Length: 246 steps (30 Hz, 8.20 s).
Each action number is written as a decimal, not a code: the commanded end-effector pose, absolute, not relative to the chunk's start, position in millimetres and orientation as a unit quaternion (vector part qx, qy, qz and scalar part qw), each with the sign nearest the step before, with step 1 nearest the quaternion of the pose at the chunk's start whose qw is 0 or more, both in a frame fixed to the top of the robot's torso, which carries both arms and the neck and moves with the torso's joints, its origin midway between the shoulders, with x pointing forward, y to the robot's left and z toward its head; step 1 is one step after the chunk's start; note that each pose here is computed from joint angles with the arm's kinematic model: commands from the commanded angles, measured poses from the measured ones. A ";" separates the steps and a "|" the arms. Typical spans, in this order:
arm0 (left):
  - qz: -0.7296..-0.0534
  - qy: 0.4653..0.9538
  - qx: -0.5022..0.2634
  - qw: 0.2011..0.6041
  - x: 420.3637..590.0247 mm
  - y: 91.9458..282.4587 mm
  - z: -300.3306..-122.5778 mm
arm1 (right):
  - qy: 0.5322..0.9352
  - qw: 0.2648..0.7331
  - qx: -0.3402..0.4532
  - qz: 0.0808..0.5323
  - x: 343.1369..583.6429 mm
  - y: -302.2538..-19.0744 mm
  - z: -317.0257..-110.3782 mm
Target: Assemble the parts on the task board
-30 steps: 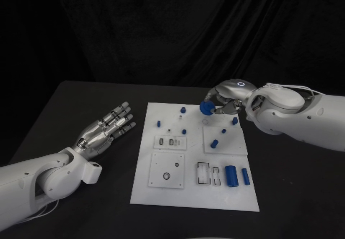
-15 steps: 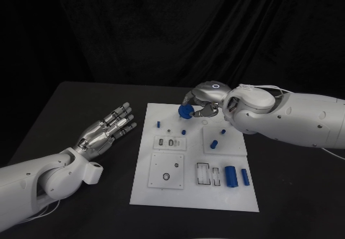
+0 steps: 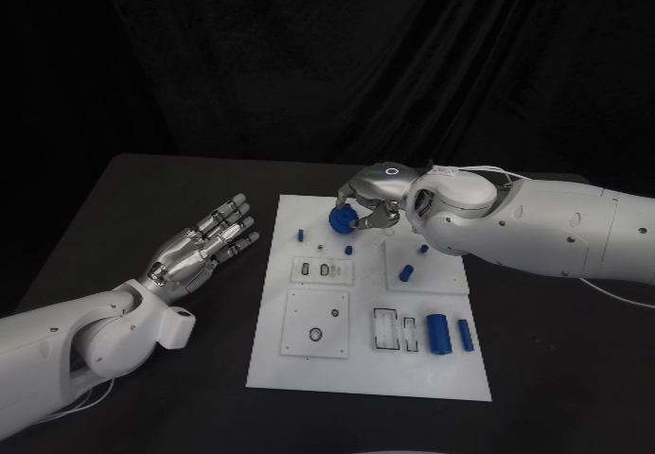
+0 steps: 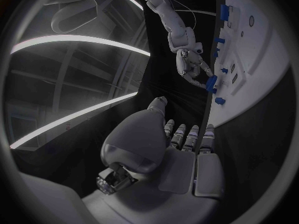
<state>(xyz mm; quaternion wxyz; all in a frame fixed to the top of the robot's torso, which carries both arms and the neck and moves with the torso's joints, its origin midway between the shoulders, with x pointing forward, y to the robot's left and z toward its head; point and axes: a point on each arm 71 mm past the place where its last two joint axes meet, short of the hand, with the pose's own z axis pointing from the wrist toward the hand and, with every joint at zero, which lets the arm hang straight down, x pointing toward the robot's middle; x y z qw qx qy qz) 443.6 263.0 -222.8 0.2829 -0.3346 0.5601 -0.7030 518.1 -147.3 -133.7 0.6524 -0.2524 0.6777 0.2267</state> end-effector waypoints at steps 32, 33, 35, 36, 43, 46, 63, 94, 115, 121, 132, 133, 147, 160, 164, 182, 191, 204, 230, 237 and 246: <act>-0.743 0.513 -0.313 0.295 443.7 263.4 -214.2 | 0.713 0.621 -0.260 0.199 526.1 -143.9 -149.2; -0.743 0.513 -0.313 0.295 443.7 263.5 -214.2 | 0.711 0.622 -0.260 0.200 526.0 -144.3 -148.9; -0.743 0.513 -0.313 0.294 443.8 263.6 -214.3 | 0.708 0.626 -0.259 0.202 525.7 -145.2 -148.1; -0.743 0.513 -0.314 0.294 443.8 263.7 -214.4 | 0.704 0.629 -0.257 0.204 525.4 -146.1 -147.3; -0.742 0.513 -0.315 0.297 443.0 266.1 -214.1 | 0.667 0.668 -0.244 0.221 521.1 -159.2 -130.5; -0.741 0.513 -0.315 0.298 442.5 267.3 -214.0 | 0.651 0.687 -0.234 0.220 516.9 -171.6 -114.7; -0.739 0.514 -0.317 0.299 441.1 267.8 -213.7 | 0.666 0.715 -0.149 0.150 484.5 -283.4 -96.9; -0.740 0.517 -0.316 0.293 443.6 264.1 -215.7 | 0.733 0.670 -0.090 0.083 468.3 -341.6 -162.1; -0.739 0.519 -0.317 0.290 444.7 264.6 -217.6 | 0.740 0.659 -0.101 0.087 477.2 -331.6 -172.7; -0.739 0.520 -0.317 0.288 444.5 263.8 -218.2 | 0.741 0.657 -0.104 0.089 478.1 -329.6 -173.9; -0.738 0.522 -0.318 0.285 444.0 263.2 -219.0 | 0.741 0.656 -0.107 0.092 480.1 -326.6 -175.0; -0.738 0.522 -0.318 0.285 444.0 263.2 -219.1 | 0.741 0.657 -0.107 0.092 480.3 -326.2 -175.1; -0.737 0.524 -0.319 0.284 444.7 263.3 -220.5 | 0.732 0.665 -0.109 0.100 481.7 -322.3 -173.6; -0.735 0.526 -0.321 0.284 444.1 265.3 -221.2 | 0.696 0.702 -0.098 0.116 481.0 -317.7 -165.5; -0.734 0.526 -0.321 0.285 444.1 265.9 -221.3 | 0.680 0.715 -0.096 0.132 476.1 -311.0 -157.9; -0.735 0.529 -0.321 0.280 444.3 260.9 -221.9 | 0.657 0.697 -0.148 0.246 448.7 -198.6 -144.2; -0.733 0.530 -0.322 0.279 443.8 261.4 -222.1 | 0.673 0.673 -0.177 0.252 445.9 -160.1 -171.2; -0.734 0.532 -0.321 0.275 444.7 258.8 -222.7 | 0.690 0.650 -0.191 0.256 442.7 -138.5 -189.2; -0.732 0.535 -0.321 0.273 446.1 259.1 -223.7 | 0.702 0.642 -0.207 0.230 443.5 -135.7 -195.1; -0.733 0.534 -0.321 0.272 446.5 259.0 -223.8 | 0.704 0.638 -0.211 0.230 443.5 -134.9 -196.0; -0.734 0.533 -0.321 0.272 446.4 258.8 -224.0 | 0.707 0.633 -0.218 0.230 444.3 -134.0 -197.5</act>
